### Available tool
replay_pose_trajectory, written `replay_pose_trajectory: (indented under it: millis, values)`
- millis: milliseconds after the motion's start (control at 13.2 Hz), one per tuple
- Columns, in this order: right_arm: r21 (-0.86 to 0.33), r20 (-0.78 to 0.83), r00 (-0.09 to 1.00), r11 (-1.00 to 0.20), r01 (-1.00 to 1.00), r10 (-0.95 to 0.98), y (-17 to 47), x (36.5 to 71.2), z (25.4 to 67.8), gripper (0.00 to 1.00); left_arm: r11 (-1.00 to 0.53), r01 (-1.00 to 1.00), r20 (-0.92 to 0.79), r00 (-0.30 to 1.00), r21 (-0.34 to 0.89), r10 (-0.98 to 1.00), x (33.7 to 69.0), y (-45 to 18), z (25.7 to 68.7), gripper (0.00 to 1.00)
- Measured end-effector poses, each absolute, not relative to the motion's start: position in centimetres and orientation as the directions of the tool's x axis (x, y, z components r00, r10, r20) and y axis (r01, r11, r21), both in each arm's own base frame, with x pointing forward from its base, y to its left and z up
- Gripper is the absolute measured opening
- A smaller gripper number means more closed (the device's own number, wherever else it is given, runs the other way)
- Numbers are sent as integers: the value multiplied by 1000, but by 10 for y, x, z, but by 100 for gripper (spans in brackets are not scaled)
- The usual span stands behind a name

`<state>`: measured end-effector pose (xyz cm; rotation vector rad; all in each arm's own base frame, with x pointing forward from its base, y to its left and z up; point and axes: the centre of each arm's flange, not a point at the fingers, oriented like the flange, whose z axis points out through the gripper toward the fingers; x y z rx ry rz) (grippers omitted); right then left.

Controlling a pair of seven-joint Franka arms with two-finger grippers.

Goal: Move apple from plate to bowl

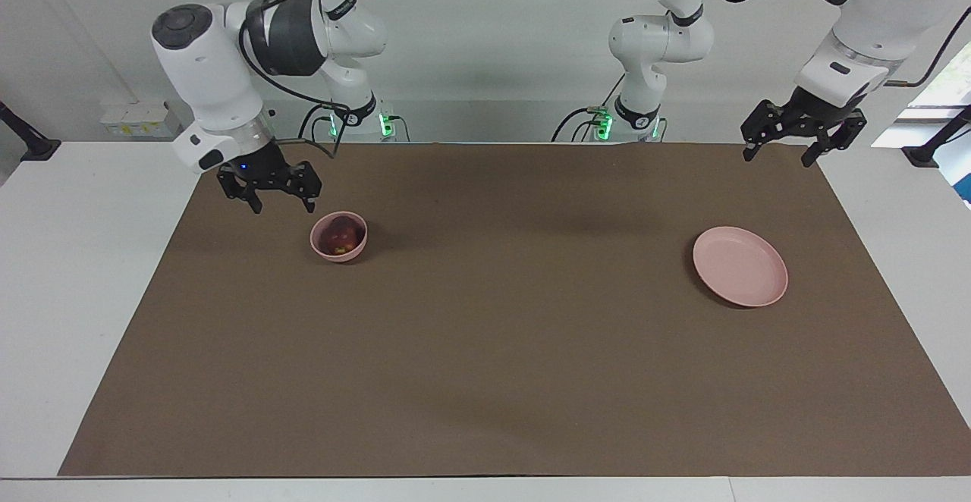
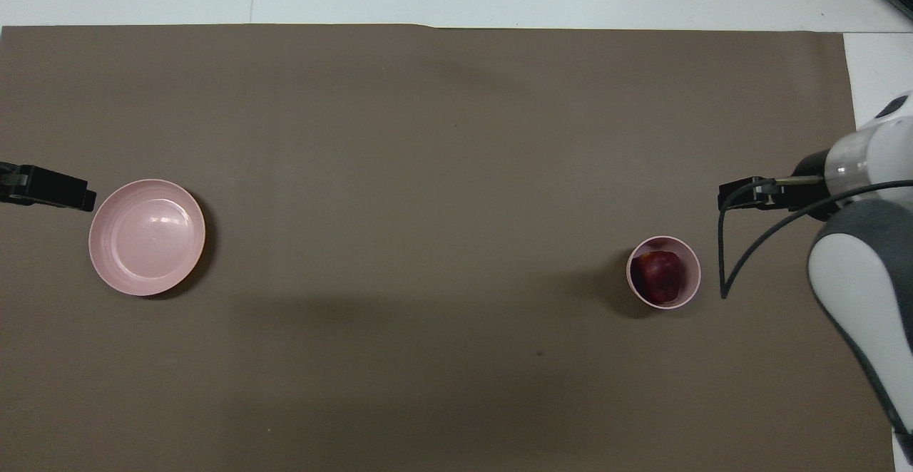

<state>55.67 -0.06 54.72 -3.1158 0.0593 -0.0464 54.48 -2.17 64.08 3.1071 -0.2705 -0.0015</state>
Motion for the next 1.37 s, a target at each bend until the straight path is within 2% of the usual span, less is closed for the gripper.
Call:
replay_pose_trajectory:
  millis: [304,684,1368]
  values:
    - [-24,-11,995,-995,-97,-97,-4,549,605,100,-985,-171,7,985,16,-171,543,-20,644,100]
    - [-21,-48,993,-994,-107,-106,-5,536,646,100,-985,-170,7,985,0,-170,543,-17,644,100]
    - [-9,-36,994,-994,-105,-105,-5,541,647,100,-985,-171,7,985,0,-171,543,-18,644,100]
